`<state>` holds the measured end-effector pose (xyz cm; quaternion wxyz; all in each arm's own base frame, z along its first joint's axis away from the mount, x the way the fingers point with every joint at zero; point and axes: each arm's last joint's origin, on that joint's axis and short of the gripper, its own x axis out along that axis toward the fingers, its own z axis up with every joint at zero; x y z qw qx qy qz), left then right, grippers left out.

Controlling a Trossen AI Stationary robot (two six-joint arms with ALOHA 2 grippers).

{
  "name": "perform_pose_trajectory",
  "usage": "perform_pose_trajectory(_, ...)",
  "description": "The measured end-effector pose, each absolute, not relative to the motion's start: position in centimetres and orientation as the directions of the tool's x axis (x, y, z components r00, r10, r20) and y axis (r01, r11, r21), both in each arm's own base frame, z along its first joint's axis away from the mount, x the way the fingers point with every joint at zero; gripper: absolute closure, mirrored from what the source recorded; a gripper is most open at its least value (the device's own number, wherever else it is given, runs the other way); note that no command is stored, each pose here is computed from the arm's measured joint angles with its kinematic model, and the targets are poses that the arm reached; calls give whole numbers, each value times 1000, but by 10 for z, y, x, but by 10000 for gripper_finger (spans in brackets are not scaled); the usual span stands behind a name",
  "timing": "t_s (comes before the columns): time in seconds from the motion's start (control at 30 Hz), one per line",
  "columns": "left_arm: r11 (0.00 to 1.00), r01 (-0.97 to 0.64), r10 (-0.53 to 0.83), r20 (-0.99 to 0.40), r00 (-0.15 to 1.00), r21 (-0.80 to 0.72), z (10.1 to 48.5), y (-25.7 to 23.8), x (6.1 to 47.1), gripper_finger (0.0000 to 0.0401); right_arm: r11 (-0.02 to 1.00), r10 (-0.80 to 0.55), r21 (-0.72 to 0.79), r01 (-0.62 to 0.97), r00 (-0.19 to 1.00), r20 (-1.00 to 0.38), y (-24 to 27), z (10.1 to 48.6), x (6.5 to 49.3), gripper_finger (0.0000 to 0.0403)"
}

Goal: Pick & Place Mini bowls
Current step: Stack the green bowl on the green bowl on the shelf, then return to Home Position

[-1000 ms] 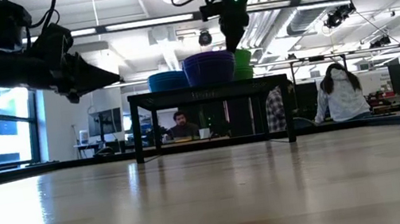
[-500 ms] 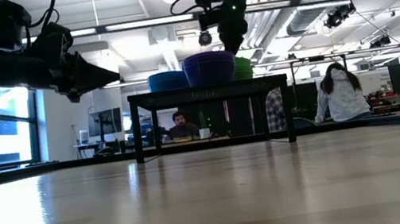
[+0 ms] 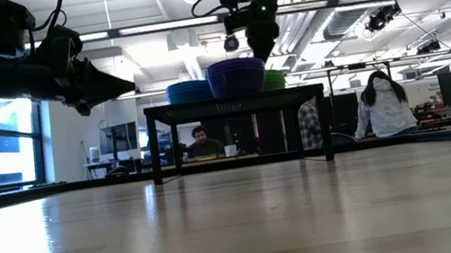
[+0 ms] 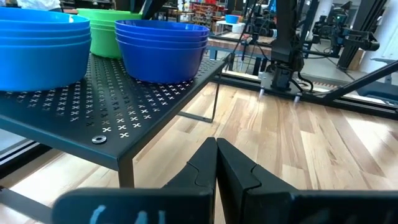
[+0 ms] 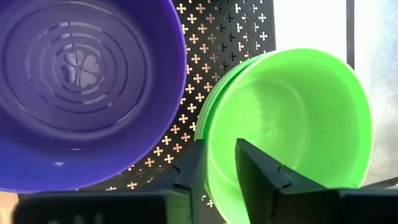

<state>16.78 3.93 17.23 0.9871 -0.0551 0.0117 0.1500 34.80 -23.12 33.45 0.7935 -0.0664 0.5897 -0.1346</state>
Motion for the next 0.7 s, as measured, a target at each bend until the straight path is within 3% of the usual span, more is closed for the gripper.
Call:
perform_pose_trajectory(0.27,949,-298,294,-49,954,-104,171,39,168,401,948,-314,-281,150,300,-901,-225,351,340,272)
perform_pose_trajectory(0.4,949,-298,294,-52,954,-105,171,39,168,401,959,-277,-228,167,404,-872,-217,371,331,265)
perform_pose_trajectory(0.53,949,-299,294,-55,954,-104,171,39,168,401,962,-267,-205,178,483,-834,-212,371,323,288)
perform_pose_trajectory(0.7,949,-299,294,-56,954,-104,171,39,168,401,961,-276,-225,162,636,-720,-200,353,311,351)
